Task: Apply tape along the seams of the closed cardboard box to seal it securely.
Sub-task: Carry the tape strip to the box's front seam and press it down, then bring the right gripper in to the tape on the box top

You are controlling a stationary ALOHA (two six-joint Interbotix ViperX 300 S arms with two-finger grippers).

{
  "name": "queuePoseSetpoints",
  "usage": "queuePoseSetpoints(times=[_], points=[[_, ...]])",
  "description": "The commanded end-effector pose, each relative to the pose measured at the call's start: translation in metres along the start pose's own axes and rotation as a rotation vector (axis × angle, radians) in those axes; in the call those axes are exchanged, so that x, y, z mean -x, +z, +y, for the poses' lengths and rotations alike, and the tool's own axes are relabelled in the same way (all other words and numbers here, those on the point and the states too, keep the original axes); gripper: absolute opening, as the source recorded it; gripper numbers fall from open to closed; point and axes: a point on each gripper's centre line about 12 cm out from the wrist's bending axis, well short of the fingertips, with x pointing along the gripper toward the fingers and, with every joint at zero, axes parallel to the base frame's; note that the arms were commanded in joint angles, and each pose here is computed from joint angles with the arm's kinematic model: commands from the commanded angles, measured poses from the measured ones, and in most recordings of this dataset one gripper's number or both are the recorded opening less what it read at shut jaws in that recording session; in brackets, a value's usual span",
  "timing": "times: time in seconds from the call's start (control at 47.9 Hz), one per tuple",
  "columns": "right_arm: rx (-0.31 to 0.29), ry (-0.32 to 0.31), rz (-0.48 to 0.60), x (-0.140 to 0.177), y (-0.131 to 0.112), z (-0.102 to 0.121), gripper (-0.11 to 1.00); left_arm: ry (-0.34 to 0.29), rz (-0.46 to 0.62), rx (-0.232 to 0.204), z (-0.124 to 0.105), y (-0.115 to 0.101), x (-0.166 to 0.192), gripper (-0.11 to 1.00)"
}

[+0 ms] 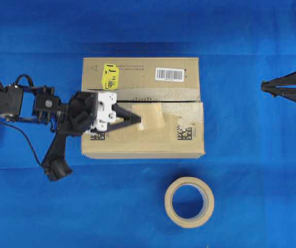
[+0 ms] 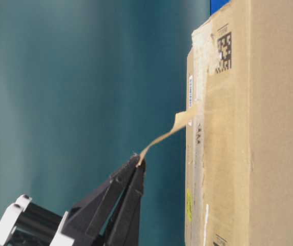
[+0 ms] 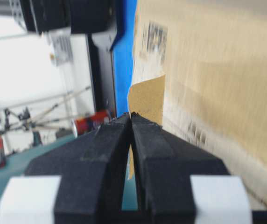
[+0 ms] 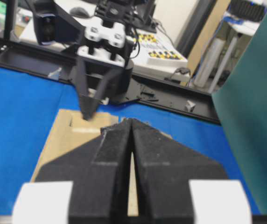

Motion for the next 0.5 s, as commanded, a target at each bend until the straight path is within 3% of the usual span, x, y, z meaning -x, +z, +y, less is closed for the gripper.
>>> queuePoseSetpoints(times=[0.0, 0.48], points=[[0.009, -0.001, -0.022, -0.003, 0.009, -0.001, 0.00, 0.033, 0.021, -0.003, 0.011, -0.008, 0.004, 0.02], [0.058, -0.002, 0.016, -0.007, 0.001, -0.001, 0.00, -0.023, 0.054, 0.001, 0.009, -0.022, -0.004, 0.02]])
